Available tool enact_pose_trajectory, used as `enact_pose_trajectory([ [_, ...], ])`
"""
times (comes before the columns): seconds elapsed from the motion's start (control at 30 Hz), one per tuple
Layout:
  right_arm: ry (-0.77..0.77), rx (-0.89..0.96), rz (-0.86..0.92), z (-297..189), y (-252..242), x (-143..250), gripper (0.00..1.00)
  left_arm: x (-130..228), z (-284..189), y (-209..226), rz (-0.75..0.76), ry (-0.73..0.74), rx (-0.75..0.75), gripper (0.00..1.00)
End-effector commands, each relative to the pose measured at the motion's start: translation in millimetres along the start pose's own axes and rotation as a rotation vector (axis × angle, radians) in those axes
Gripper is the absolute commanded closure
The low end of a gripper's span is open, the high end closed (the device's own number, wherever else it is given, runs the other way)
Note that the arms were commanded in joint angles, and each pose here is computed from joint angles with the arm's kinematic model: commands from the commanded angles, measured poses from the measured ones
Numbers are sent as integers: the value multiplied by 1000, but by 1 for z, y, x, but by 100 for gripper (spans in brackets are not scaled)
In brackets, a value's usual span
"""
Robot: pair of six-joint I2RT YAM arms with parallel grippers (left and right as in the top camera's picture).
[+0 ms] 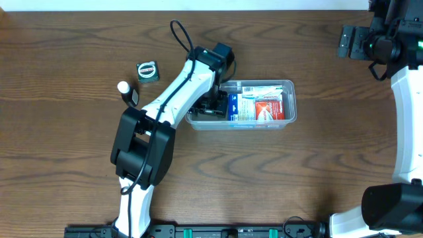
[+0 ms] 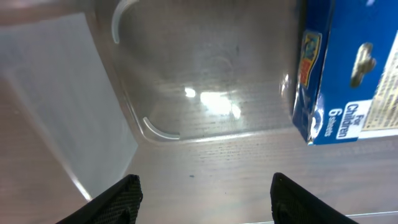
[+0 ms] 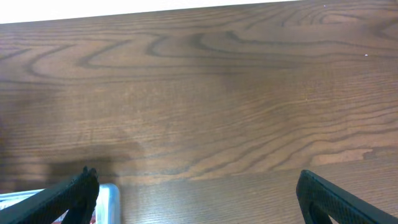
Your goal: Pack container
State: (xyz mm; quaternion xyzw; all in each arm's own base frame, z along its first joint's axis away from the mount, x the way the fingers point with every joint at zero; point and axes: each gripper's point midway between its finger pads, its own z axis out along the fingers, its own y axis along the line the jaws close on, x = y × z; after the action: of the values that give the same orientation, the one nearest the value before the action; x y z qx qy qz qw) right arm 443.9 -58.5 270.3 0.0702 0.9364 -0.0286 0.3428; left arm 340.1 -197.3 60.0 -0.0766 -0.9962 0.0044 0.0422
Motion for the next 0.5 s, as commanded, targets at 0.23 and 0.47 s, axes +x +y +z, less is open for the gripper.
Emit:
enact_pose_trajectory([
  [0.23, -2, 9, 17, 0, -3, -1, 1, -39, -111, -3, 42, -316, 99, 29],
  [0.47, -2, 9, 17, 0, -3, -1, 1, -43, -170, 33, 52, -478, 97, 10],
])
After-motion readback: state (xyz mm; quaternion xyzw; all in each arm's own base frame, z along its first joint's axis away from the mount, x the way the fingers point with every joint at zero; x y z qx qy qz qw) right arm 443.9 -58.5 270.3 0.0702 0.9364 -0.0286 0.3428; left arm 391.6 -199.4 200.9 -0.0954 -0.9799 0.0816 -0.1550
